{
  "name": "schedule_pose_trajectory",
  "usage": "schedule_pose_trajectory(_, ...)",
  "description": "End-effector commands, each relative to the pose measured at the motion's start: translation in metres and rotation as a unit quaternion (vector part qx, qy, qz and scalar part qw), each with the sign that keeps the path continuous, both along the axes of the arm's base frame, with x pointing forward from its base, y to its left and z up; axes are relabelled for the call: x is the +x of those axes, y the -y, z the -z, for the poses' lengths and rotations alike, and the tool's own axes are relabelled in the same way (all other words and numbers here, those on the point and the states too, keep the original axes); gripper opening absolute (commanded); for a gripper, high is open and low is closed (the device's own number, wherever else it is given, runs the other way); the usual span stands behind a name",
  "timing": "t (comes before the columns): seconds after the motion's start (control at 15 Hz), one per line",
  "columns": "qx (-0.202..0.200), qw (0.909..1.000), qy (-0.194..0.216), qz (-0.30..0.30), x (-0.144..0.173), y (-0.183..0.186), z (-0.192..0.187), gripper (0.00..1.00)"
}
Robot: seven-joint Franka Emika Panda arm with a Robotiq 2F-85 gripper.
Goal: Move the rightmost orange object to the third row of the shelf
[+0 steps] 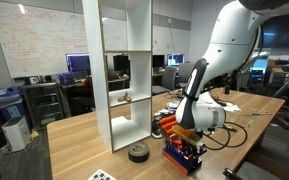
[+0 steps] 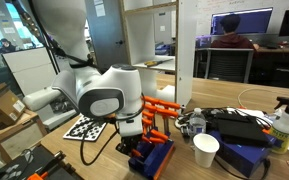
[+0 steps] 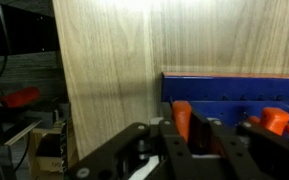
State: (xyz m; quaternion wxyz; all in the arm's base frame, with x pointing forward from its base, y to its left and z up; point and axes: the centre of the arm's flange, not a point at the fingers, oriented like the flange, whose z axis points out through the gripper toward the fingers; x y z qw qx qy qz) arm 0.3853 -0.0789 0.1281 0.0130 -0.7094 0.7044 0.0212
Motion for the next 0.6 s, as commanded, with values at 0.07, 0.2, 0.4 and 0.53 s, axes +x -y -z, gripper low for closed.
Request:
schedule_pose_trajectory(0.07, -0.03, 0.9992, 0.019, -0.017, -0.01, 0.004, -0.044, 0.02)
schedule_pose_trajectory(0.2, -0.042, 0.9983, 0.027, -0.029, -0.013, 0.004, -0.065, 0.02)
schedule_pose_trajectory(0.4, -0.06, 0.9962, 0.039, -0.05, -0.014, 0.002, -0.09, 0.02)
schedule_pose_trajectory(0.53, -0.07, 0.9947, 0.043, -0.062, -0.01, 0.001, -0.102, 0.02)
